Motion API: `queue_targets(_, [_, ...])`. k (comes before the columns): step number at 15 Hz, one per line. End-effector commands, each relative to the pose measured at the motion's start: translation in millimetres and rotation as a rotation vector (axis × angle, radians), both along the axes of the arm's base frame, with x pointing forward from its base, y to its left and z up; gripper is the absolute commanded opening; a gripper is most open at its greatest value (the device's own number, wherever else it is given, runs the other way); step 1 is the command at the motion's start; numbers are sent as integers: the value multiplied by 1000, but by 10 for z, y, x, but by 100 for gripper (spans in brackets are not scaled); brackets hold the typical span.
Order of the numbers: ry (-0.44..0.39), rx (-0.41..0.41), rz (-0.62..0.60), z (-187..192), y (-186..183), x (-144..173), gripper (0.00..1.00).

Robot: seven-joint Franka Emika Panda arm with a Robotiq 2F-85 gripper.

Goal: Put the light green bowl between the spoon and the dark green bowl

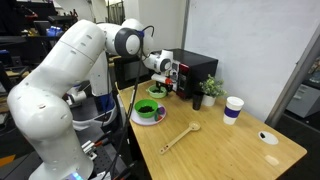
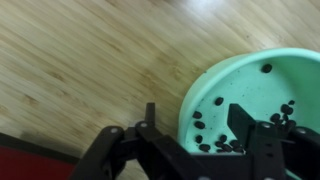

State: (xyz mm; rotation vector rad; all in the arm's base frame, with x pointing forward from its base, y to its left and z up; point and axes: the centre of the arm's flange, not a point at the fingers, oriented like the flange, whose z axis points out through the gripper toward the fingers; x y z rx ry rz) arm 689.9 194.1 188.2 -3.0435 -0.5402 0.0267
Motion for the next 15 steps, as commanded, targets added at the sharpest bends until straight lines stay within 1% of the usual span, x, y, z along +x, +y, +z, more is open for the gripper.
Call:
queue_targets(1, [-14,21,17,-54,3,130,45])
queue_targets(7, [-17,21,19,-55,-5,120,4])
queue_targets(8, [-16,21,19,-55,-4,119,1])
queue_targets(9, [-16,21,19,-53,-2,116,0])
queue_targets(10, [-17,21,19,-56,-4,119,0])
queue_targets(11, [-18,22,18,-44,0,120,2])
queue_targets(15, [-18,17,21,-42,6,114,2])
